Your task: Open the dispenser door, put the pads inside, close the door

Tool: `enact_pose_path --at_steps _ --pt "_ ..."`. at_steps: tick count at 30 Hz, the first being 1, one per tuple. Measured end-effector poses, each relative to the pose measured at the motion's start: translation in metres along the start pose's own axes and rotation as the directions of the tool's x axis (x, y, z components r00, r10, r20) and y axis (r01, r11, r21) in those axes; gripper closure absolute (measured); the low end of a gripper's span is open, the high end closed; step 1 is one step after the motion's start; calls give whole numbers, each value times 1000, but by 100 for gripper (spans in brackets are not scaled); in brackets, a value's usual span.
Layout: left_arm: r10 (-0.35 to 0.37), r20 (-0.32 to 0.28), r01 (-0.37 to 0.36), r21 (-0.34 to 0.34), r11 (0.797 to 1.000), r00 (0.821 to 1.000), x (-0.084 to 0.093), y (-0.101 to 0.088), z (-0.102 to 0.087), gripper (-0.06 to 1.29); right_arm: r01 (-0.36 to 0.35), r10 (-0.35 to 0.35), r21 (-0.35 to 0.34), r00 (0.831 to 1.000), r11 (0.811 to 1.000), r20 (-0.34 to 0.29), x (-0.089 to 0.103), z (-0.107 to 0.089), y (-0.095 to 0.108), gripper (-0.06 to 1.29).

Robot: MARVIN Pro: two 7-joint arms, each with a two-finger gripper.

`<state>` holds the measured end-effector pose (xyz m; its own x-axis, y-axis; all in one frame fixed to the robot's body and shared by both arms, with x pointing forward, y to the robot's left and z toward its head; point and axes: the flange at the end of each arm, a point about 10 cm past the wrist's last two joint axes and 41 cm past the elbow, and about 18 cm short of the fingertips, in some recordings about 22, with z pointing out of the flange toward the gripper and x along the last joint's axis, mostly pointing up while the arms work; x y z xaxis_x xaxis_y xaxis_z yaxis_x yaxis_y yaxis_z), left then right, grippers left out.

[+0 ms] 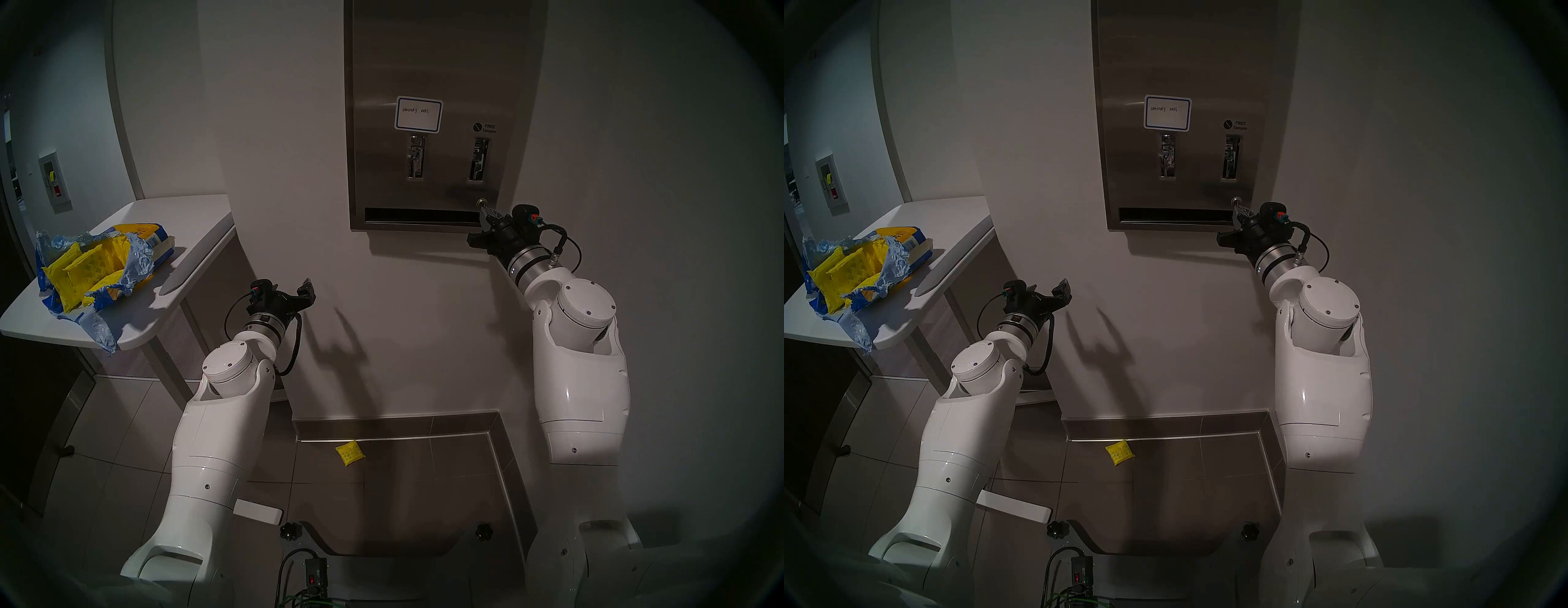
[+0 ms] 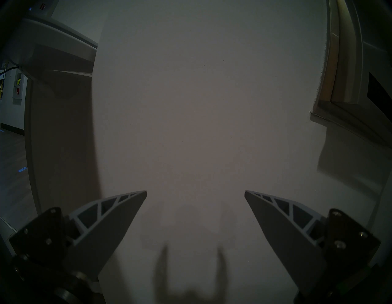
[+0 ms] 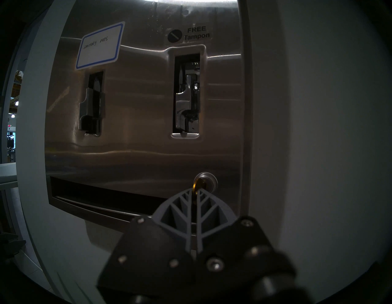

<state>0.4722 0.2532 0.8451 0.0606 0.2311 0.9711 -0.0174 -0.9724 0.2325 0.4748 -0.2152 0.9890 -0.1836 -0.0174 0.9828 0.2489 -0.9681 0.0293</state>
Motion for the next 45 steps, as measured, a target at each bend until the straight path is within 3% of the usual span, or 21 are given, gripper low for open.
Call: enact_pose_path --at_steps 13,23,25,27,31,35,45 --pt "0 0 0 0 1000 1000 0 0 0 -3 -15 15 4 1000 1000 21 5 -21 -12 127" --pt "0 1 0 0 1000 1000 0 0 0 -3 -34 33 24 998 999 52 1 -30 -23 79" --pt "0 1 0 0 1000 1000 0 0 0 -3 -39 37 31 998 999 57 1 -30 -25 59" --pt "0 1 0 0 1000 1000 0 0 0 -3 -42 40 37 998 998 58 1 -31 -27 48" --pt "0 1 0 0 1000 1000 0 0 0 -3 -44 42 43 998 998 54 5 -34 -29 42" --pt "0 1 0 0 1000 1000 0 0 0 -3 -43 41 41 998 998 46 11 -39 -26 26" --pt "0 1 0 0 1000 1000 0 0 0 -3 -32 31 8 998 999 47 27 -60 -2 20"
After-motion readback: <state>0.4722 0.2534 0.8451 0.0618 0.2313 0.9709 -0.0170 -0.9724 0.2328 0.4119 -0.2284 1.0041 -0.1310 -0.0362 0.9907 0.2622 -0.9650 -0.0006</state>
